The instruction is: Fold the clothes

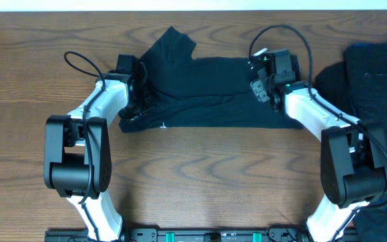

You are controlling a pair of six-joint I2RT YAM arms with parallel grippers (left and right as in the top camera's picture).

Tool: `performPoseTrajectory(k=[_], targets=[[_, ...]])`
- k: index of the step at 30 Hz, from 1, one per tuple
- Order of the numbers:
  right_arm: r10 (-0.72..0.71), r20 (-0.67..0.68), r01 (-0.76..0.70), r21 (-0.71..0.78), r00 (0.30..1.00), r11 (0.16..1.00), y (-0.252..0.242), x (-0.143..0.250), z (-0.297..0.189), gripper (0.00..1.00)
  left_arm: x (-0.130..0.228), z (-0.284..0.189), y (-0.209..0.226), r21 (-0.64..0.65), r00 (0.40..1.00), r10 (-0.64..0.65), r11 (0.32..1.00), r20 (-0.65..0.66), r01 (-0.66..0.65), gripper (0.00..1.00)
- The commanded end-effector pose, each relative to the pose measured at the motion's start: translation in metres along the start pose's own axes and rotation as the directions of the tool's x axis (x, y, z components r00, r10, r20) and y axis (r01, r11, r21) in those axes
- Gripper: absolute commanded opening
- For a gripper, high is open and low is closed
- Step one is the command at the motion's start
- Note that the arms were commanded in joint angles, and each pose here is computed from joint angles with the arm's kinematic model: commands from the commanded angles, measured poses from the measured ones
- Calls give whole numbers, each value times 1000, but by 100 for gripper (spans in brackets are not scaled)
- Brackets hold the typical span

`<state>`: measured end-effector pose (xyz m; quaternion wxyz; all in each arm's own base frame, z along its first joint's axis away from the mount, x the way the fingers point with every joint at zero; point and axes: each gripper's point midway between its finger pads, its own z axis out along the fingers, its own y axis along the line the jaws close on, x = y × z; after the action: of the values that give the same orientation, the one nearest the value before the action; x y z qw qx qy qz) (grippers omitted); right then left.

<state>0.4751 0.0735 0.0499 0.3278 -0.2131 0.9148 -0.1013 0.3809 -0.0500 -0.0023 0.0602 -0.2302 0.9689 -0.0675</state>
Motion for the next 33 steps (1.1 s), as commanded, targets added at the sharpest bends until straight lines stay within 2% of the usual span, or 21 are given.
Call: performPoseTrajectory(k=[1,6,9,12,14,17,20,26,33], targets=[[87,11,-88,29,996,996,-16,-4,-2,76,6,25,24,-86,999,-17,996,-35,14,6],[176,-59,-175,14,983,984,-20,-6,-27,76,5,25,24,-85,999,-17,996,-34,14,6],[271,-135,-272,12,953,962,-20,5,-48,68,5,25,24,-85,999,-17,996,-34,14,6],[321,-210,-336,-40,923,941,-7,19,-60,50,4,25,23,-81,1000,-8,997,-30,6,6],[317,-269,-354,-100,909,930,7,29,-66,42,2,23,21,-75,1000,13,997,-23,-15,6],[301,-341,-363,-135,891,922,20,45,-69,19,-2,9,17,-68,999,30,997,-12,-31,6],[307,-368,-376,-131,878,917,25,56,-67,8,-7,-9,12,-48,999,41,998,23,-39,6],[302,-399,-381,-136,866,915,34,74,-56,5,-14,-40,5,-11,995,45,999,90,-44,6],[302,-437,-397,-143,847,907,48,95,-37,4,-13,-31,18,-76,995,45,996,91,-38,6]])
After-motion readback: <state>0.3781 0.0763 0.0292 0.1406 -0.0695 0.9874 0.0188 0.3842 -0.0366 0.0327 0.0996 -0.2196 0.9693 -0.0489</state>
